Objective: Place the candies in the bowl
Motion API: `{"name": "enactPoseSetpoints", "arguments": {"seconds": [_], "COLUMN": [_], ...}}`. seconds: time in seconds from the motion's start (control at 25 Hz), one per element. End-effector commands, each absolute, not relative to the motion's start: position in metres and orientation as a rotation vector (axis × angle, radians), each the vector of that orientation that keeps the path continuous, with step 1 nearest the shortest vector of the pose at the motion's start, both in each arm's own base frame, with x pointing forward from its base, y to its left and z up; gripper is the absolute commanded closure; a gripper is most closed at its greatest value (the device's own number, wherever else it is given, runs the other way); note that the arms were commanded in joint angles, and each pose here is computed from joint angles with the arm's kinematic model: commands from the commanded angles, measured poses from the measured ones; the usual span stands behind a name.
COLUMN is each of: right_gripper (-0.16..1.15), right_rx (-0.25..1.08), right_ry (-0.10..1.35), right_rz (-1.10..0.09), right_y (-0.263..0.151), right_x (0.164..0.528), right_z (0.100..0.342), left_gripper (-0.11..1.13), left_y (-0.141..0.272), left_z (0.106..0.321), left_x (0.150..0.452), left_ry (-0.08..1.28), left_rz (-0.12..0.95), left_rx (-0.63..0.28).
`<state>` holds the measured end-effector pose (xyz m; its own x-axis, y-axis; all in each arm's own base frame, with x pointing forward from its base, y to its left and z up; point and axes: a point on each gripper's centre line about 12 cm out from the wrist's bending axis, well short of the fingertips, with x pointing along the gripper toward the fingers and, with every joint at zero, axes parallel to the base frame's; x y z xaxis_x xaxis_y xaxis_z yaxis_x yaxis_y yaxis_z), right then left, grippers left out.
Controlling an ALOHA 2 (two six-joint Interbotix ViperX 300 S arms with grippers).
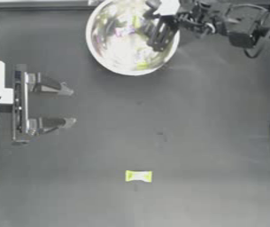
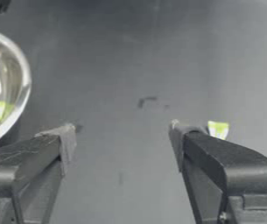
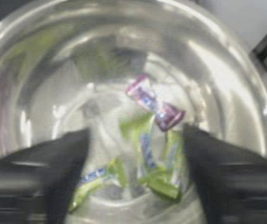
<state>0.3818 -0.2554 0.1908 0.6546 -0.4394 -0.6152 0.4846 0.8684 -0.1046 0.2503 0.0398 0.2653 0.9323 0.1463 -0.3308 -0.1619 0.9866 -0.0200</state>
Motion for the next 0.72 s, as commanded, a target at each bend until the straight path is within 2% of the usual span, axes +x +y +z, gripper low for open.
{"name": "enactPoseSetpoints", "arguments": {"seconds": [0.04,0.24,0.44,0.72], "right_gripper": [-0.02,0.00,0.00,0.00], "right_rx": [0.057,0.031,-0.008,-0.039], "right_ry": [0.625,0.590,0.553,0.456], "right_rz": [-0.522,-0.487,-0.406,-0.279], "right_y": [-0.251,-0.226,-0.175,-0.103], "right_x": [0.384,0.378,0.361,0.323], "right_z": [0.214,0.239,0.265,0.284], "left_gripper": [0.05,0.05,0.04,0.04], "left_y": [0.040,0.040,0.036,0.018], "left_z": [0.270,0.270,0.266,0.267], "left_x": [0.252,0.252,0.253,0.263], "left_ry": [0.318,0.319,0.344,0.390], "left_rz": [0.158,0.158,0.145,0.072], "left_rx": [-0.050,-0.055,-0.070,-0.091]}}
